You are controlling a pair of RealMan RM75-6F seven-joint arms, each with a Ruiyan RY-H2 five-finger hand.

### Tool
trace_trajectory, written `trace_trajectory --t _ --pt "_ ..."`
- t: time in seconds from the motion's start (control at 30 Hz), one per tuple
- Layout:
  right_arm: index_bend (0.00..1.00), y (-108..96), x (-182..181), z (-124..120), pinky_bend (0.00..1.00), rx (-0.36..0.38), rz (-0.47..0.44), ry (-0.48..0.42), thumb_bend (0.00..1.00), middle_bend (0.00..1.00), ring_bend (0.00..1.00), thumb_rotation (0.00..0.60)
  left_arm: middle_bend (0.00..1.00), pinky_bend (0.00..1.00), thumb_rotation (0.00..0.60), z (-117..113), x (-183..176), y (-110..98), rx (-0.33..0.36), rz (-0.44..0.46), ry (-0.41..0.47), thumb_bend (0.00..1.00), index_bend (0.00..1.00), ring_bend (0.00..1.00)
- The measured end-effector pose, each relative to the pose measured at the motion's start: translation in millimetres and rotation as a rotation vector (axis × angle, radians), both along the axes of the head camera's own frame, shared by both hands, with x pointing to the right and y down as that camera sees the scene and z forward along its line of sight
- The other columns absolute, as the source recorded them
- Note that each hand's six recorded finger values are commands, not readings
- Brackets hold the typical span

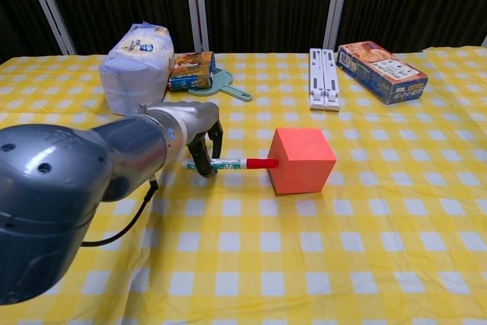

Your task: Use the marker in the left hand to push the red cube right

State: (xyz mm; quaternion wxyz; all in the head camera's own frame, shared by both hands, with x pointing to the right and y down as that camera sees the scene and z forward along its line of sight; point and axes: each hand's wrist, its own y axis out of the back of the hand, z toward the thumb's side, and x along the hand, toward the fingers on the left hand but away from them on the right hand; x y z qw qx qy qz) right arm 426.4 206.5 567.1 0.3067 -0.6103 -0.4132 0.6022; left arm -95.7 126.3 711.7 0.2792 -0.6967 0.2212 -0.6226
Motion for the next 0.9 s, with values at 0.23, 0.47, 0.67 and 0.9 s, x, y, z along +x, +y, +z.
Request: trace_trajectory --t 0.23,0.47,0.67,0.9 --pt "0.00 0.0 0.7 0.0 0.00 -0.001 0.004 -0.003 0.30 0.00 0.00 0.600 0.18 0.11 0.600 4.7 25.7 4.2 -0.017 0.005 0.008 0.50 0.61 0.02" --pt "0.00 0.1 1.2 -0.2 0.00 -0.003 0.005 -0.005 0.30 0.00 0.00 0.600 0.19 0.11 0.600 4.5 41.7 5.9 -0.008 0.015 0.011 0.50 0.62 0.02" --pt "0.00 0.2 0.7 -0.3 0.00 -0.002 0.003 -0.004 0.30 0.00 0.00 0.600 0.19 0.11 0.600 4.2 30.1 2.1 0.008 -0.007 -0.043 0.50 0.62 0.02" --pt "0.00 0.3 0.4 -0.2 0.00 -0.001 0.003 -0.003 0.30 0.00 0.00 0.600 0.19 0.11 0.600 2.0 17.6 -0.9 0.005 -0.021 -0.069 0.50 0.62 0.02"
